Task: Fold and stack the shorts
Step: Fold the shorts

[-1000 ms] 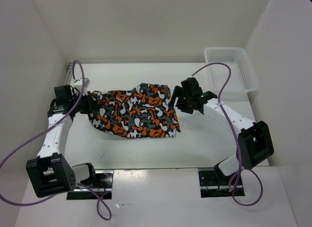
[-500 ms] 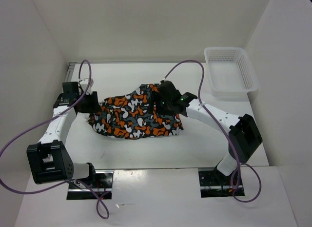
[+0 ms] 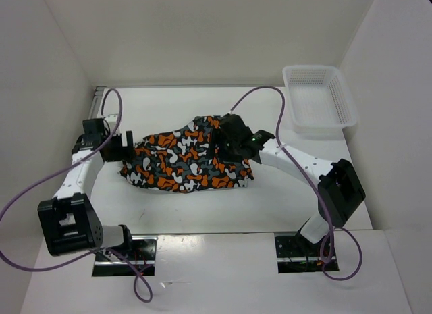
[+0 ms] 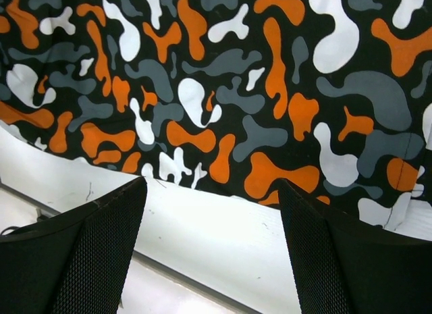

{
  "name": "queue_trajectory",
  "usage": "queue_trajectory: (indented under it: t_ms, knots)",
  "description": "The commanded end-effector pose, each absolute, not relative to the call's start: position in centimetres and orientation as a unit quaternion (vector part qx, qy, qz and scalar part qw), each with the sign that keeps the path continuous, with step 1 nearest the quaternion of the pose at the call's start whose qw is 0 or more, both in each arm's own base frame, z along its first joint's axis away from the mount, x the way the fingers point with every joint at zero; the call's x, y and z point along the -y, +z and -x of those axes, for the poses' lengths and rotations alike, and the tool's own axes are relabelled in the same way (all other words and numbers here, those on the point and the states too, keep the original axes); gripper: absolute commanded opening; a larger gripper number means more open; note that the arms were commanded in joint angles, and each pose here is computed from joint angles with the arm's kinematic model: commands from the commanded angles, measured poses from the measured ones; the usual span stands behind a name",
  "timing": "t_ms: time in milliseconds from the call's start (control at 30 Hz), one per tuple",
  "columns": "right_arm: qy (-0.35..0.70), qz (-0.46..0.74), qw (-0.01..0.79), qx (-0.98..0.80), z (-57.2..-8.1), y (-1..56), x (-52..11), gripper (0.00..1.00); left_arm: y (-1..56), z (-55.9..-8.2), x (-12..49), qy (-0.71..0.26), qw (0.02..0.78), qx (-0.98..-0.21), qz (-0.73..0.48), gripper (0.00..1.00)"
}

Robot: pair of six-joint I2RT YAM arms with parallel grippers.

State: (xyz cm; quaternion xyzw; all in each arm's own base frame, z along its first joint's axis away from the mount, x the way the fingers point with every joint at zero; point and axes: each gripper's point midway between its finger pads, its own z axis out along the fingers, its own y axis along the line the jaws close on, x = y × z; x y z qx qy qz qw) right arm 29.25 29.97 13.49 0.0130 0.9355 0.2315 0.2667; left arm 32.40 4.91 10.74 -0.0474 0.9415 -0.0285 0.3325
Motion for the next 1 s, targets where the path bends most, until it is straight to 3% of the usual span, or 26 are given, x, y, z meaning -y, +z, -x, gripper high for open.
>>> queue_trajectory:
  t_ms: [0, 233, 467, 567, 700, 833, 867, 967]
  knots:
    - [0.250, -0.022, 0.287, -0.924, -29.3, 15.1, -30.0, 0.83, 12.4, -30.2, -6.3, -0.006, 0.377, -0.923, 0.068, 0.97]
    - [0.259, -0.018, 0.284, -0.923, -29.2, 14.9, -30.3, 0.83, 10.7, -31.1, -3.4, -0.104, 0.391, -0.914, 0.036, 0.93]
    - [0.253, -0.020, 0.284, -0.925, -29.1, 14.8, -30.1, 0.83, 6.0, -31.9, -2.7, -0.174, 0.335, -0.925, 0.049, 0.99]
    - [0.257, -0.024, 0.286, -0.923, -29.1, 15.2, -30.1, 0.83, 5.5, -31.8, -2.4, -0.195, 0.350, -0.915, 0.046, 0.99]
    - [0.254, -0.022, 0.276, -0.927, -28.6, 14.4, -29.9, 0.83, 4.5, -31.9, -2.3, -0.225, 0.352, -0.907, 0.051, 0.83]
    - [0.254, -0.022, 0.276, -0.927, -28.6, 14.4, -29.9, 0.83, 3.9, -31.7, -3.0, -0.219, 0.354, -0.907, 0.061, 0.58]
    - [0.254, -0.022, 0.276, -0.927, -28.6, 14.4, -29.9, 0.83, 3.9, -31.4, -3.0, -0.214, 0.349, -0.910, 0.065, 0.46]
    - [0.258, -0.021, 0.273, -0.927, -28.7, 14.2, -30.2, 0.83, 4.7, -31.1, -3.9, -0.185, 0.348, -0.916, 0.074, 0.31]
